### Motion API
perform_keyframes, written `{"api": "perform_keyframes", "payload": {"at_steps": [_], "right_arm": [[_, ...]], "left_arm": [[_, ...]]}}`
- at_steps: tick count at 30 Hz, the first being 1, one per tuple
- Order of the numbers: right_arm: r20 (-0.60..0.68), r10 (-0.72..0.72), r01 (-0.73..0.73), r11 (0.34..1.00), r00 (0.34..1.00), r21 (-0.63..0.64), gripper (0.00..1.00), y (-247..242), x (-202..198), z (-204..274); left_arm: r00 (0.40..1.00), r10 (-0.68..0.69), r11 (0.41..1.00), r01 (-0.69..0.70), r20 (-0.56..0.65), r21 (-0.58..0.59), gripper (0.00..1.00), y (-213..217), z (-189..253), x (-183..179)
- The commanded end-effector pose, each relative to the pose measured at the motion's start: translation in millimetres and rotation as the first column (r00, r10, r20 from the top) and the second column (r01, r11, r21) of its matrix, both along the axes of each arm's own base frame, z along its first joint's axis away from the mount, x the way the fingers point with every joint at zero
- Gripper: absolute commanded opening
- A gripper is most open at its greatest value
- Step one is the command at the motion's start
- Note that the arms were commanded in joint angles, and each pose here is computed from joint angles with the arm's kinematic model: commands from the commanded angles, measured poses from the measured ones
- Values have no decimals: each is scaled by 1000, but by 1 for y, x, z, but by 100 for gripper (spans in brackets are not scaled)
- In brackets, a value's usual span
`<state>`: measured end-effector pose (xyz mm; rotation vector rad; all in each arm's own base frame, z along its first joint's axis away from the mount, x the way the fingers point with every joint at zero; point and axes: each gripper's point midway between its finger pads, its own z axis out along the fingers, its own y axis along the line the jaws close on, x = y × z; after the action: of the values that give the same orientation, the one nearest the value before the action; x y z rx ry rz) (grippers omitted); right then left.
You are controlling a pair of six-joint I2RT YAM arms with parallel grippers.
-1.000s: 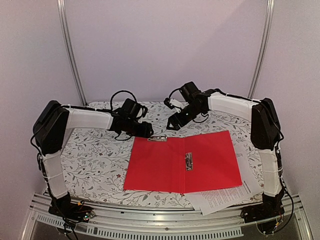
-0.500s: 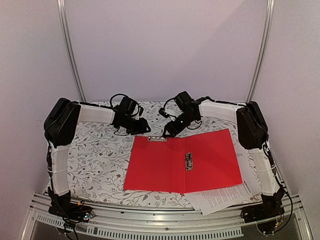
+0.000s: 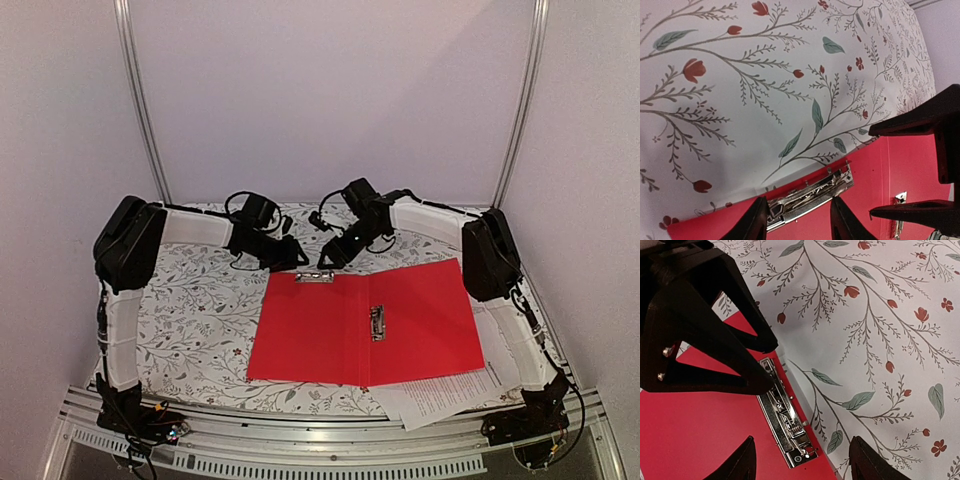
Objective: Put the files into the folder
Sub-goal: Hold the spring clip on the folder at the center of the board.
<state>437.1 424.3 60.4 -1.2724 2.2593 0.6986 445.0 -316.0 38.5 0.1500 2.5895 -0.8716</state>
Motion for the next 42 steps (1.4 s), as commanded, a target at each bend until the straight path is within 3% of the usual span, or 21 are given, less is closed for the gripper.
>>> {"api": "perform_keyframes", "payload": {"at_steps": [1,13,26,42], "right_arm": [[-67,17,-21,998,998,-53,63,-5,-7,-22],[-70,32,-39,993,997,-111,62,-16,-9,-35],[-67,29,-39,989,997,-142,62,-21,-10,-40],[-66,61,-73,981,996,-181,61,-29,-14,-45]], "left_arm": [[999,8,1000,-9,-42,-20,43,-2,-10,1],[997,23,1000,-23,-67,11,38,2,-25,-1],[996,35,999,-35,-79,1,23,2,-29,2],[993,76,991,-86,-95,-104,10,4,-27,15]]}}
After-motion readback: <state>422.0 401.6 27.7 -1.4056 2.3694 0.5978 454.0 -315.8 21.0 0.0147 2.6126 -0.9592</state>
